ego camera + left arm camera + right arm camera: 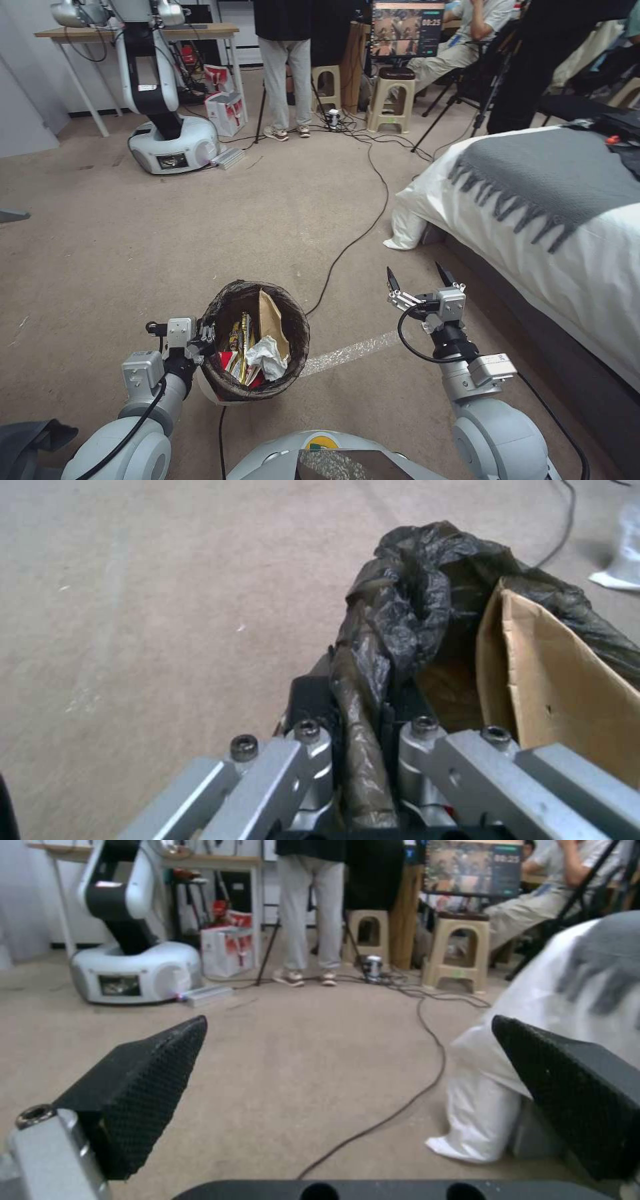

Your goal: Pick up the trash bin, then pick up the garbage from the floor and place it into the trash bin.

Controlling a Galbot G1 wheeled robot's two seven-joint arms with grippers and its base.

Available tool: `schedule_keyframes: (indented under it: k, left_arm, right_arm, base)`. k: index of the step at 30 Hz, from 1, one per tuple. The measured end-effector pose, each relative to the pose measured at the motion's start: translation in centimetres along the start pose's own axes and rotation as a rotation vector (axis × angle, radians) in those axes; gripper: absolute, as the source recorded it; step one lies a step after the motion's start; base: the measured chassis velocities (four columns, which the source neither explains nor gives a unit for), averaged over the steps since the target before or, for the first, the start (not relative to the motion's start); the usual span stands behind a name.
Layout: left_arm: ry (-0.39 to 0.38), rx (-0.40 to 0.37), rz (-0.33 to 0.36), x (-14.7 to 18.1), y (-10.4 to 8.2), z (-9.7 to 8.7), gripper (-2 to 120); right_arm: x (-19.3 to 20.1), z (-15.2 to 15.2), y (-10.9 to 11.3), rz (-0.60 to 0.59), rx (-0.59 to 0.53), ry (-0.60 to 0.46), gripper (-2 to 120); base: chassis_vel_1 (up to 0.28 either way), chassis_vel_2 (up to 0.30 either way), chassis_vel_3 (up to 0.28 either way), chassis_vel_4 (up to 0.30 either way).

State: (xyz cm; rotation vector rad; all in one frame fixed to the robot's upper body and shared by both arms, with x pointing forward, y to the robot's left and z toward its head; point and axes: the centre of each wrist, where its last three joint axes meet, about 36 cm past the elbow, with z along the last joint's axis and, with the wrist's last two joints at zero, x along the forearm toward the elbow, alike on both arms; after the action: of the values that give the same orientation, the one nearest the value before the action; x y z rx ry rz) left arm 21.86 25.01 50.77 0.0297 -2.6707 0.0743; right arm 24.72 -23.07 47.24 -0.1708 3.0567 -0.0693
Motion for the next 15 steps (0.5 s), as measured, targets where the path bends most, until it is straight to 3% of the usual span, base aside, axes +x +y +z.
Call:
schedule_keyframes:
  k: [15]
  left_arm:
    - [-0.003, 0.003, 0.000, -0.02, 0.02, -0.04, 7]
  right_arm:
    - [-0.02, 0.00, -0.07, 0.004, -0.002, 0.002, 100]
  base:
    - [0.067, 0.068, 0.079, 0.073]
